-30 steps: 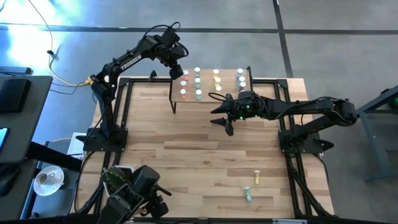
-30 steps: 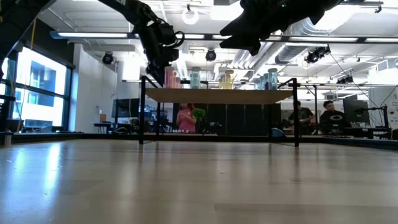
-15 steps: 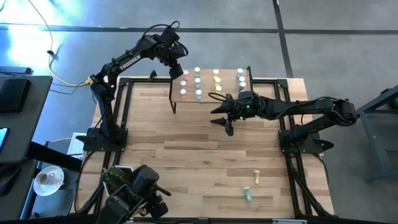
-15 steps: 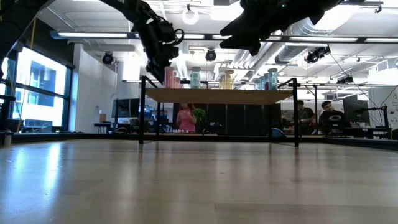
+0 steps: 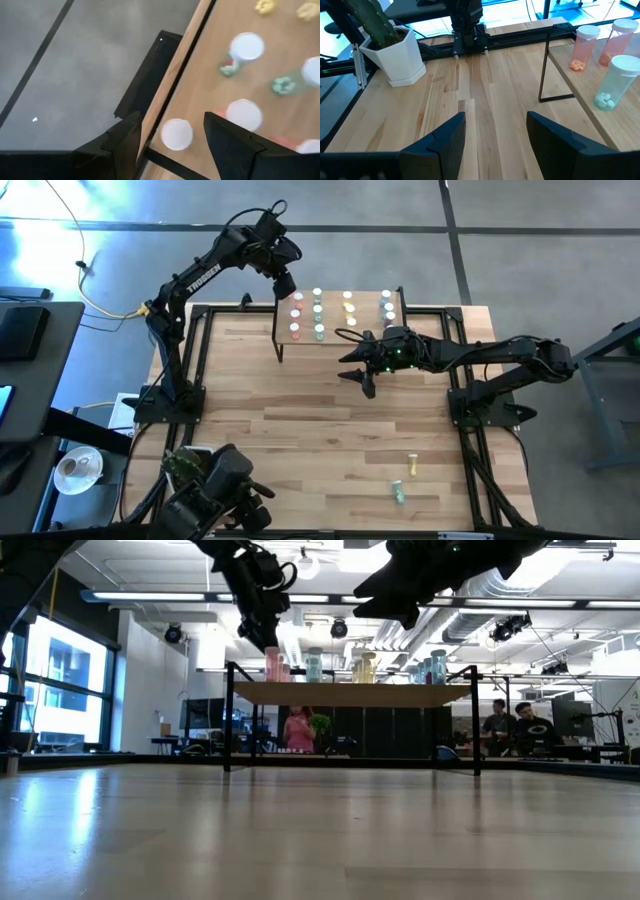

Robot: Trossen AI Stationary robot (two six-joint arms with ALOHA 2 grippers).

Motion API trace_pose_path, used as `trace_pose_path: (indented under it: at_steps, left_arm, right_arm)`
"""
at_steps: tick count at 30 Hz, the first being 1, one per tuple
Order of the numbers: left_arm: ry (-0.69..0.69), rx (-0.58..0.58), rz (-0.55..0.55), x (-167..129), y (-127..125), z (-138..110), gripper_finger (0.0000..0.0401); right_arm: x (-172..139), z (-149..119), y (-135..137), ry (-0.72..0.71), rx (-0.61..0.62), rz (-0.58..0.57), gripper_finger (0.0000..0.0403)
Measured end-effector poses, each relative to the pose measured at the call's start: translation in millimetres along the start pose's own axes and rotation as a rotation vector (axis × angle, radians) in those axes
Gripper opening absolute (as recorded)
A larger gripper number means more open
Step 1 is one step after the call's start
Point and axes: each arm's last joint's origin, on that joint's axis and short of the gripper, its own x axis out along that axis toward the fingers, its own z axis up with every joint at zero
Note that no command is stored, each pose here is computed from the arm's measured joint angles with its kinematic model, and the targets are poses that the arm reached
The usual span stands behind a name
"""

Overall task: Pick and place medicine bottles onto shelf by color
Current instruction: Put the red medicine bottle on the shelf

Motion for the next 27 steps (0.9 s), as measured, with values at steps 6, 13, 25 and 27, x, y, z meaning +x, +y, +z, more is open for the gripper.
trace_pose_path:
  at_steps: [6, 13, 25, 27]
  left_arm:
    - [0.071, 0.002, 0.058, -12, -2, -4, 0.0203]
    - [0.153, -0.118, 0.242, -19, 4, -10, 0.0203]
    - [0.156, -0.15, 0.229, -7, 0, -6, 0.0203]
    - [0.153, -0.178, 0.234, -7, 1, -7, 0.0203]
  right_arm:
    - [0, 0, 0, 0.0, 0.0, 0.0, 0.0201]
    - [0, 0, 0, 0.0, 0.0, 0.0, 0.0201]
    - [0, 0, 0, 0.0, 0.0, 0.0, 0.0201]
    - [0, 0, 0, 0.0, 0.0, 0.0, 0.0201]
